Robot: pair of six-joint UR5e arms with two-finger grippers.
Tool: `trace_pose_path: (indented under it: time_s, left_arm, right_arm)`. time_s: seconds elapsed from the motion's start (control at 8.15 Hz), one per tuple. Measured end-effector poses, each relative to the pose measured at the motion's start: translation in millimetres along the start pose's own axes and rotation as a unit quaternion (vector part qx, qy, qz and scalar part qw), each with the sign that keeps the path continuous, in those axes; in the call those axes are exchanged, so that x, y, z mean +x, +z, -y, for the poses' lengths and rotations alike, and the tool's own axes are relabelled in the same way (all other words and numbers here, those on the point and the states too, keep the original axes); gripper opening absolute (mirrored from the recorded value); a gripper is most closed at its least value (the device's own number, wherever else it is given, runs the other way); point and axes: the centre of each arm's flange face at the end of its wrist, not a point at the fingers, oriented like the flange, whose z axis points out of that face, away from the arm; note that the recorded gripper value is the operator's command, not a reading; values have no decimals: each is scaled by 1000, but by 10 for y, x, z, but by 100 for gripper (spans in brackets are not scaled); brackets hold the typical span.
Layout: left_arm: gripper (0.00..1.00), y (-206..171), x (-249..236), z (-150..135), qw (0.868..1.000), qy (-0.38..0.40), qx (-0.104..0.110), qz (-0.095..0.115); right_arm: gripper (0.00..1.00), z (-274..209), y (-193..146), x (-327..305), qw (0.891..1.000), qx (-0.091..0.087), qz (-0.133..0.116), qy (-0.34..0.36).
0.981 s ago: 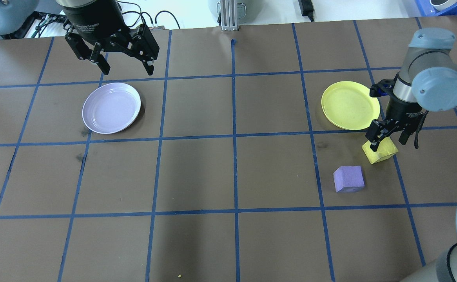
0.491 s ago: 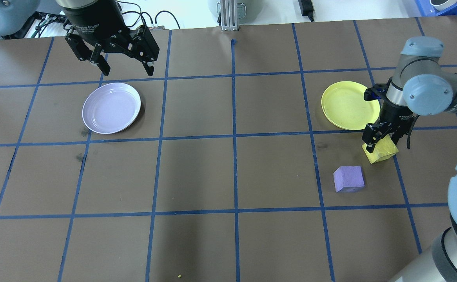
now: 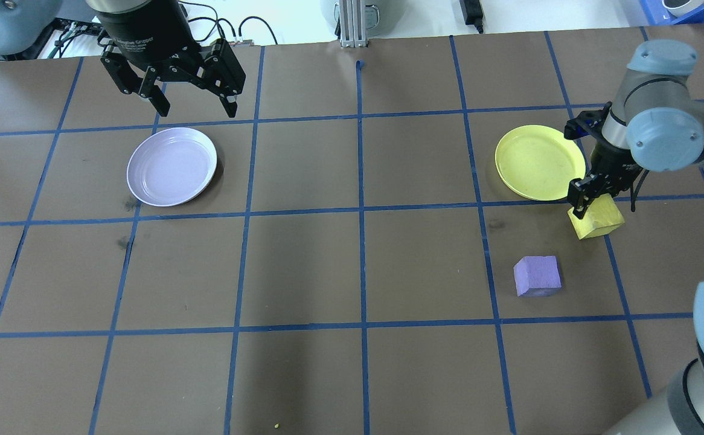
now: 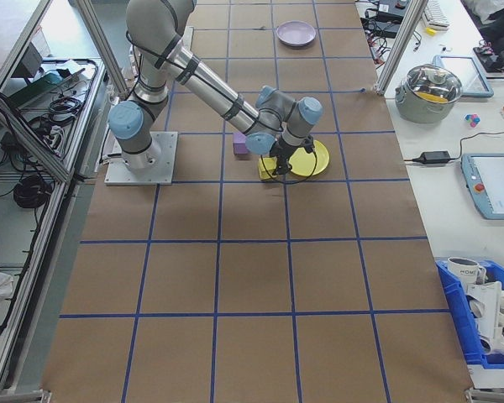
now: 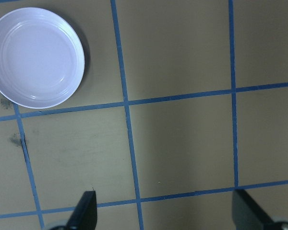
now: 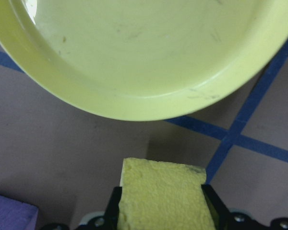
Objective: Sort blocks by color into plates
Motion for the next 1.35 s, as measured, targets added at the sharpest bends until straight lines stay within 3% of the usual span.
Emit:
trace_pose_path:
  time_s: [0.12,0.49,0.74,0.98,1.23,1.35]
  left_arm:
    - [100,0,0,0,1000,0,0,0]
    - [100,2,1,2,1000,0,0,0]
    - [100,7,0,6,1000,0,0,0]
    - [100,13,0,12,1000,0,-1,0]
    - [100,23,0,17,1000,0,-1,0]
    - [100,40,-1,15,1000,0,-3,0]
  right_arm:
    - [0,-86,-266,-42,1000,17,-11,6]
    - [0,-307,-1126,-358,995,101,-18,21]
    - [0,-60,-1348,-432,990,135,-27,25]
    - [0,341,-1249,-306,986,164,-30,23]
    - [0,628,-1037,-241,986,163,-23,17]
    - [25,723,-935,-263,987,158,-20,13]
